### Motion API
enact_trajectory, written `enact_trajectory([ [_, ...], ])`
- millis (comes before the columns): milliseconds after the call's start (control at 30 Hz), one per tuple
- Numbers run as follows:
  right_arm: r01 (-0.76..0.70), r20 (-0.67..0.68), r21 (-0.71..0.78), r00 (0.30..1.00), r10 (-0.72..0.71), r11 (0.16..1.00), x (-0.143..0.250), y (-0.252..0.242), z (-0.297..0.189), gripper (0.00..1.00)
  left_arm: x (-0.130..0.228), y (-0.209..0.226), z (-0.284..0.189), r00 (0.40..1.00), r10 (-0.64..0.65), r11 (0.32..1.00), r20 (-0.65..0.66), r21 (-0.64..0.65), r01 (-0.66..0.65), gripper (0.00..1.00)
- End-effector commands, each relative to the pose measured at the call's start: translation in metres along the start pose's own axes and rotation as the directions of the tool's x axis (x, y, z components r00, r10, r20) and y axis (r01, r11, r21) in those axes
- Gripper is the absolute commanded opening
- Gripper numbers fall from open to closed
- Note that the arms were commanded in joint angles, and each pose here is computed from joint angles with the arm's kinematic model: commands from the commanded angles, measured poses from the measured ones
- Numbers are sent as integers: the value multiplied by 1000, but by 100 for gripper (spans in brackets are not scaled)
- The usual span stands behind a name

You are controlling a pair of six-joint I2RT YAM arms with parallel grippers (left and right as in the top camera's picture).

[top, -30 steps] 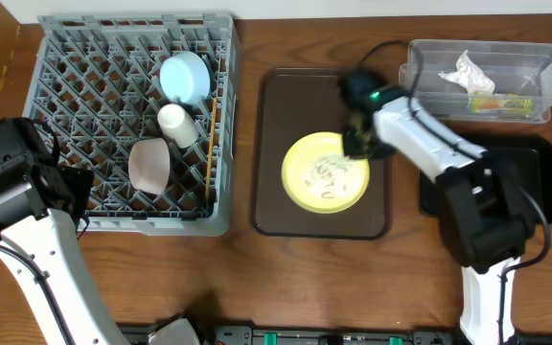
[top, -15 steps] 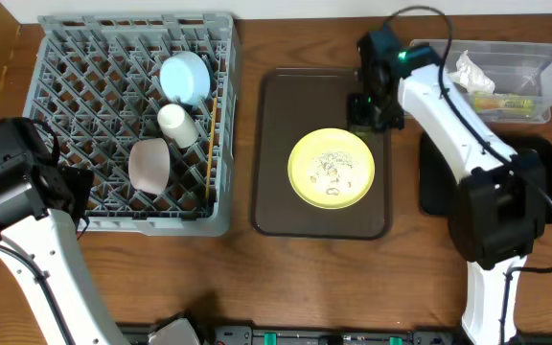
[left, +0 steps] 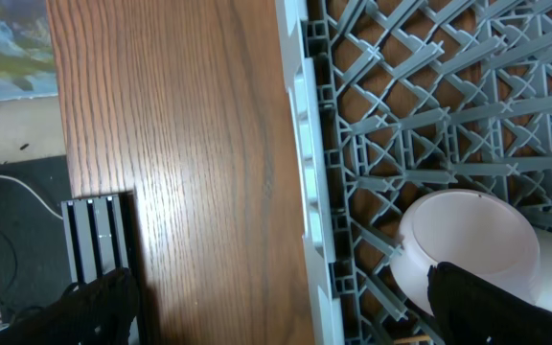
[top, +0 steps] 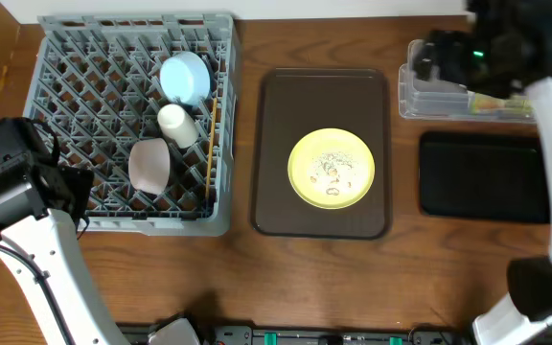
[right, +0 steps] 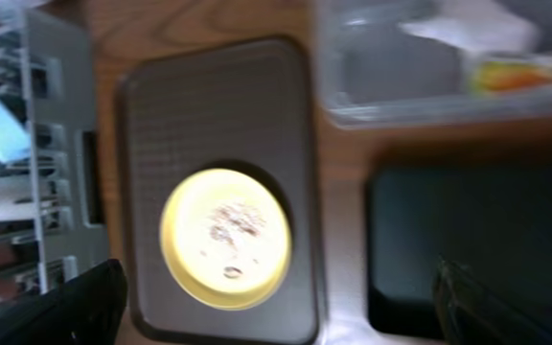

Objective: Sort waste into correct bins and load items into the dishwasher
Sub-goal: 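Raise the right gripper up and right over the clear bin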

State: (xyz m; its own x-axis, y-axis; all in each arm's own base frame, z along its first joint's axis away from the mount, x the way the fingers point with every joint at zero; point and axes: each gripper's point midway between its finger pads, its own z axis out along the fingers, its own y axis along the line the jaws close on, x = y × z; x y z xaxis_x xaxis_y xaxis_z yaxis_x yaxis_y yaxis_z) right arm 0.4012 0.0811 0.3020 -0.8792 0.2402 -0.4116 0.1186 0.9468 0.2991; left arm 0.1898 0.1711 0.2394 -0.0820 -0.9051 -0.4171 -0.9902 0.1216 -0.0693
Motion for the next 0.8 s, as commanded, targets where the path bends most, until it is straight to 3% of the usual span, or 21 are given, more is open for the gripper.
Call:
enact_trajectory([
  [0,-27,27,117,999,24,993,0,-31,-16,99,-4,2,-4,1000,-14,1000,16,2,14,98],
  [233,-45,14,152,999,43,987,4,-43,-19,99,-4,2,-4,1000,-14,1000,16,2,14,98],
  [467,-108,188,414,982,32,904,-30,-100,-38,99,-4,2,-4,1000,-14,1000,16,3,14,98],
  [767,-158,184,398,979,90,904,-29,-118,-41,99,-4,2,-4,1000,-14,1000,16,3,14,98],
])
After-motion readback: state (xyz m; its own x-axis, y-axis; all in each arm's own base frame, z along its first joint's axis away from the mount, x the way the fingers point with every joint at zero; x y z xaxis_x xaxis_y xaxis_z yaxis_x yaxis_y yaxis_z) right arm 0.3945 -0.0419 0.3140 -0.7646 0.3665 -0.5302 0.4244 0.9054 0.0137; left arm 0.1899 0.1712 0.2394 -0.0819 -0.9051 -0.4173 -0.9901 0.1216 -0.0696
